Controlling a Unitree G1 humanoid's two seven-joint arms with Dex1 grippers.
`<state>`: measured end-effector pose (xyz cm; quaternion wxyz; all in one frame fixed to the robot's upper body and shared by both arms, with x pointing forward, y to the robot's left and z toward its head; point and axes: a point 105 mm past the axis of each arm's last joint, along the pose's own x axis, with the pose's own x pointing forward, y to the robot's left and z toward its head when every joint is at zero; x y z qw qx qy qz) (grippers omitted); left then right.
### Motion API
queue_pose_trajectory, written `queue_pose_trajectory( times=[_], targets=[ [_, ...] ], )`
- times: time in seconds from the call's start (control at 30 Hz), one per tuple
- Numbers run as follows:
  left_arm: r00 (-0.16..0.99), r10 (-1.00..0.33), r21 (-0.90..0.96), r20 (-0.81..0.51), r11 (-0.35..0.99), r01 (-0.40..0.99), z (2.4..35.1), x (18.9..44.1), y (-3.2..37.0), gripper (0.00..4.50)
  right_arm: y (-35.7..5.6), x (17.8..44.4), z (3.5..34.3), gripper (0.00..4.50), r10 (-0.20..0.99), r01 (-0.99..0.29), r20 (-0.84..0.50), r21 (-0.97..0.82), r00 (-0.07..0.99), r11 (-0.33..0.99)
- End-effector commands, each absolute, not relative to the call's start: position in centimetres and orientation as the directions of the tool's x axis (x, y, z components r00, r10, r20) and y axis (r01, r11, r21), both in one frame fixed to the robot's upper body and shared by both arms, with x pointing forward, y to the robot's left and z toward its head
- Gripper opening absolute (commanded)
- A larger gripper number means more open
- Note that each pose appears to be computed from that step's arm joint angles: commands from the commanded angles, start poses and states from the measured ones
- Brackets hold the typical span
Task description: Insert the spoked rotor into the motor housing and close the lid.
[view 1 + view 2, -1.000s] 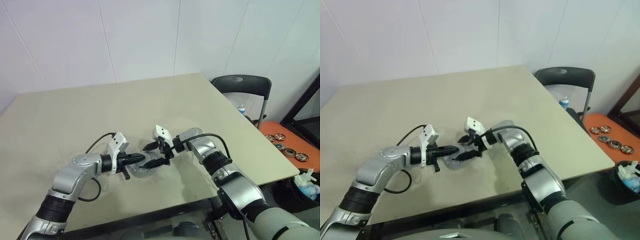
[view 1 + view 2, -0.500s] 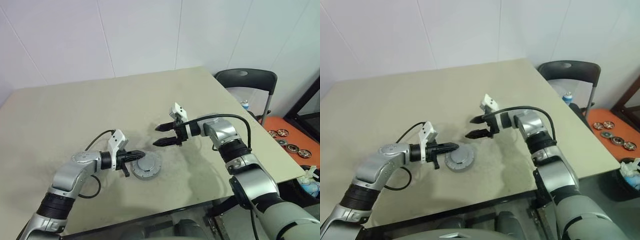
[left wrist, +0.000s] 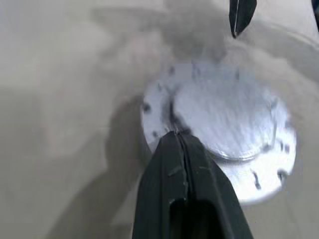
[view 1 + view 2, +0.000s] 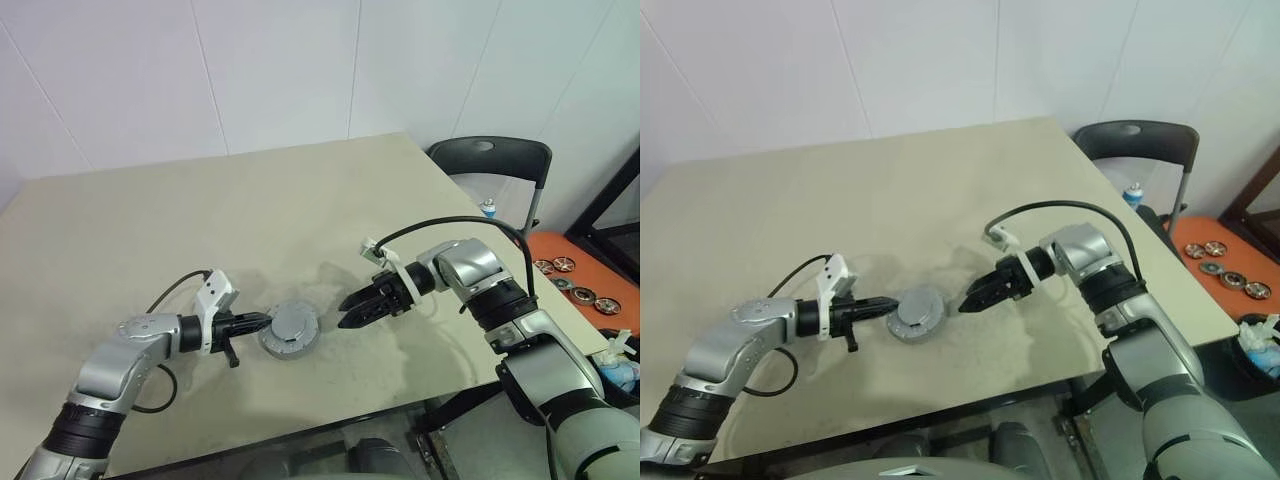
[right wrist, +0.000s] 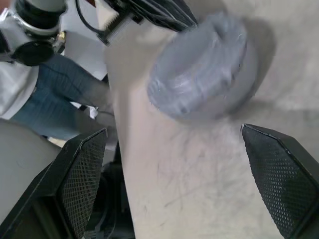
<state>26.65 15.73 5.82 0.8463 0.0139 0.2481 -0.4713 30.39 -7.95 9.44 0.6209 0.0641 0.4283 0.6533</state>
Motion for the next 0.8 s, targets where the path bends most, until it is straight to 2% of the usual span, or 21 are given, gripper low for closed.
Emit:
queue_pose_trajectory(
  times=[0.03,0.33,0.43,0.53,0.67,0.8],
  targets=[
    [0.385,-0.765,-0.269,-0.516,0.571,0.775,3.4,25.0,16.6,0.0,-6.7,31.1,10.4,4.49,0.881,-0.805,-0.438,0.58,-0.179,0.125],
    [0.418,-0.731,-0.272,-0.54,0.621,0.735,2.7,25.0,17.9,0.0,-6.3,32.3,8.6,4.49,0.861,-0.858,-0.5,0.479,-0.091,0.188],
    [0.415,-0.733,-0.275,-0.539,0.619,0.736,2.7,24.8,17.7,0.0,-6.5,32.4,8.4,4.49,0.859,-0.859,-0.503,0.476,-0.09,0.188],
    [0.411,-0.734,-0.28,-0.54,0.617,0.735,2.5,24.6,17.6,0.0,-6.9,31.5,8.5,4.49,0.852,-0.845,-0.503,0.512,-0.148,0.156],
    [0.42,-0.74,-0.286,-0.525,0.618,0.732,2.7,24.6,17.4,0.0,-8.5,29.3,9.5,4.49,0.838,-0.783,-0.465,0.617,-0.284,0.078],
    [0.452,-0.727,-0.269,-0.517,0.64,0.72,2.7,25.1,17.5,0.0,-9.6,28.3,8.5,4.49,0.805,-0.778,-0.504,0.622,-0.314,0.086]
  ],
)
